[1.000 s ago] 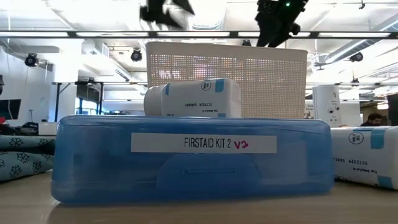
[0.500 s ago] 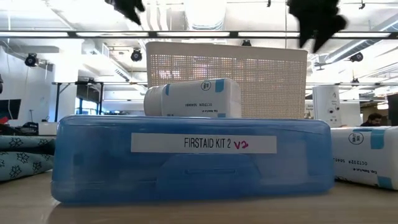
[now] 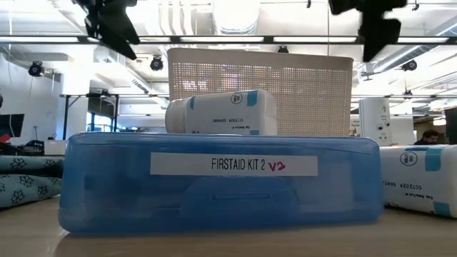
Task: Pick & place medical supplies in basket/bin
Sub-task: Put the orange medicine bottle into the bin
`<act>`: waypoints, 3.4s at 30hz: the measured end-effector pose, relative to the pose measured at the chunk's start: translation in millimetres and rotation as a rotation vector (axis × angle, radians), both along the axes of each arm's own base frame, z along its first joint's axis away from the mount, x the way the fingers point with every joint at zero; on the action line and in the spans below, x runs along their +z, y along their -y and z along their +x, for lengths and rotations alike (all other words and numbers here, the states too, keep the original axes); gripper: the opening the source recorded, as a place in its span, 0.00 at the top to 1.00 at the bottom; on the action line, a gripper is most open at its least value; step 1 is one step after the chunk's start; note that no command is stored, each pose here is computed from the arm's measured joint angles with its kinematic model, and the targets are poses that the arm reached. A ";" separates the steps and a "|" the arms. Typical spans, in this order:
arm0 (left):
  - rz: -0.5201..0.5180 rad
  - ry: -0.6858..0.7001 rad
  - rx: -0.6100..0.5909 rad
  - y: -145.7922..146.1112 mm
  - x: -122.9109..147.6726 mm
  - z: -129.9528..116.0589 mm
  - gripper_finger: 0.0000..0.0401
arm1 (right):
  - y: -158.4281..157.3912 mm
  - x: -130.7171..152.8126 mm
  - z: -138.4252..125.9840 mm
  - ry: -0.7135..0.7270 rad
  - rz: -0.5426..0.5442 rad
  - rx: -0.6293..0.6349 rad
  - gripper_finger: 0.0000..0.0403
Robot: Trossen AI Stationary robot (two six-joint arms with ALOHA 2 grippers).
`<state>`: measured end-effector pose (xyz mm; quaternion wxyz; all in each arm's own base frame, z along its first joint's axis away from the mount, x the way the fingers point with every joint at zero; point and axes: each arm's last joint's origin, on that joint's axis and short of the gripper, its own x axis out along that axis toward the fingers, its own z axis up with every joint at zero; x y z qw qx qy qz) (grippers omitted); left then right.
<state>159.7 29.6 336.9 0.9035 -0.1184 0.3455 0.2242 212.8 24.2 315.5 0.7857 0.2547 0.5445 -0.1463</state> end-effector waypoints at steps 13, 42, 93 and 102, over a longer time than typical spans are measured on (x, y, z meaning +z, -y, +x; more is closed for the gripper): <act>-0.178 0.188 0.146 9.0 -5.5 -34.8 0.25 | -48.7 -116.0 56.4 -0.441 -0.341 0.779 0.19; -0.246 0.148 0.215 5.6 -18.4 4.0 0.25 | -4.1 -157.4 72.0 -0.185 -0.277 0.942 0.38; -0.211 0.114 0.158 6.8 -17.9 -1.8 0.25 | -20.2 16.7 85.0 0.347 -0.413 0.036 0.60; -0.209 0.109 0.155 6.8 -18.2 -1.8 0.25 | 68.2 77.3 96.5 0.507 -0.568 -0.500 0.60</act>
